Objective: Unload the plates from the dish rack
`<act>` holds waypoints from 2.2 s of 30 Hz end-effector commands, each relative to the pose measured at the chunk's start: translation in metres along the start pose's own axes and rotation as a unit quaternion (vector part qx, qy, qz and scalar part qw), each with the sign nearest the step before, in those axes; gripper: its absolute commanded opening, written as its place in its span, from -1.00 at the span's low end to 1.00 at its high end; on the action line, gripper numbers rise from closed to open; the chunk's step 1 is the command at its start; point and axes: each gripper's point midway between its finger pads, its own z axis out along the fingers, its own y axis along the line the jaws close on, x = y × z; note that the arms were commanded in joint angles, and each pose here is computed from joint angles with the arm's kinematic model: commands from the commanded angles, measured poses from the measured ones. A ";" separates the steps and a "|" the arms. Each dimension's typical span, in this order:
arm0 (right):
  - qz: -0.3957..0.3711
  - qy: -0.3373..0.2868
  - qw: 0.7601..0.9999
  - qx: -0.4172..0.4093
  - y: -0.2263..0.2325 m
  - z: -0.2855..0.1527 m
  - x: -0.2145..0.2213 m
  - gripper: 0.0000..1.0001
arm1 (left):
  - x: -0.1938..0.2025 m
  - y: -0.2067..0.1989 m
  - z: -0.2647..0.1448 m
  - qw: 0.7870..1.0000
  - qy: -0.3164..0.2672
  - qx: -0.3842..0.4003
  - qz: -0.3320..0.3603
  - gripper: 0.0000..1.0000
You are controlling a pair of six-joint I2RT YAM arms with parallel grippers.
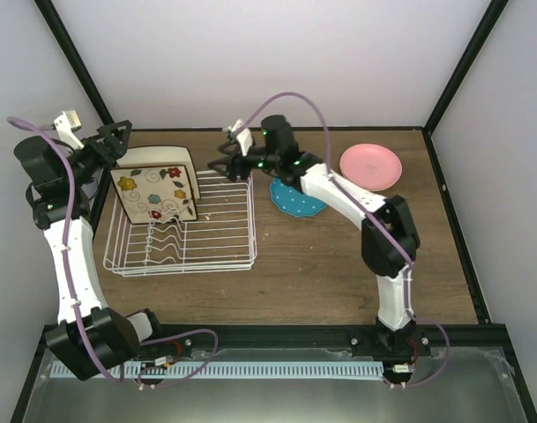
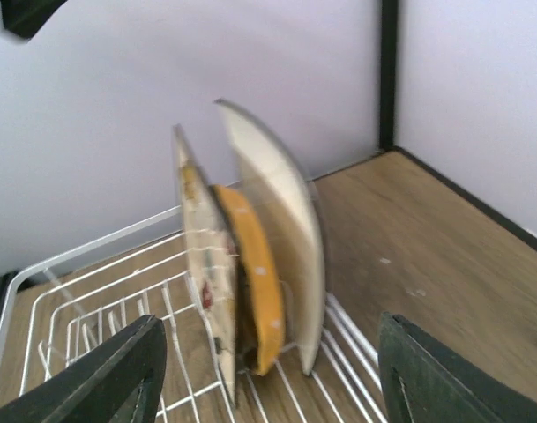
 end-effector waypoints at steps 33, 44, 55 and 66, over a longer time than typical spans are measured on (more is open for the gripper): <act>-0.071 -0.070 0.985 -0.140 0.050 0.134 0.023 0.09 | 0.019 -0.001 -0.001 1.000 0.023 0.018 0.002 1.00; -0.064 -0.074 0.984 -0.152 0.054 0.135 0.026 -0.95 | 0.018 -0.001 -0.001 1.000 0.019 0.018 0.004 1.00; -0.086 -0.123 0.979 -0.138 0.065 0.107 -0.011 -0.99 | 0.010 -0.006 -0.002 1.000 0.011 0.022 0.005 1.00; -0.110 -0.184 0.969 -0.123 0.059 0.048 -0.085 -0.99 | -0.025 -0.033 -0.007 0.999 -0.016 0.041 0.024 1.00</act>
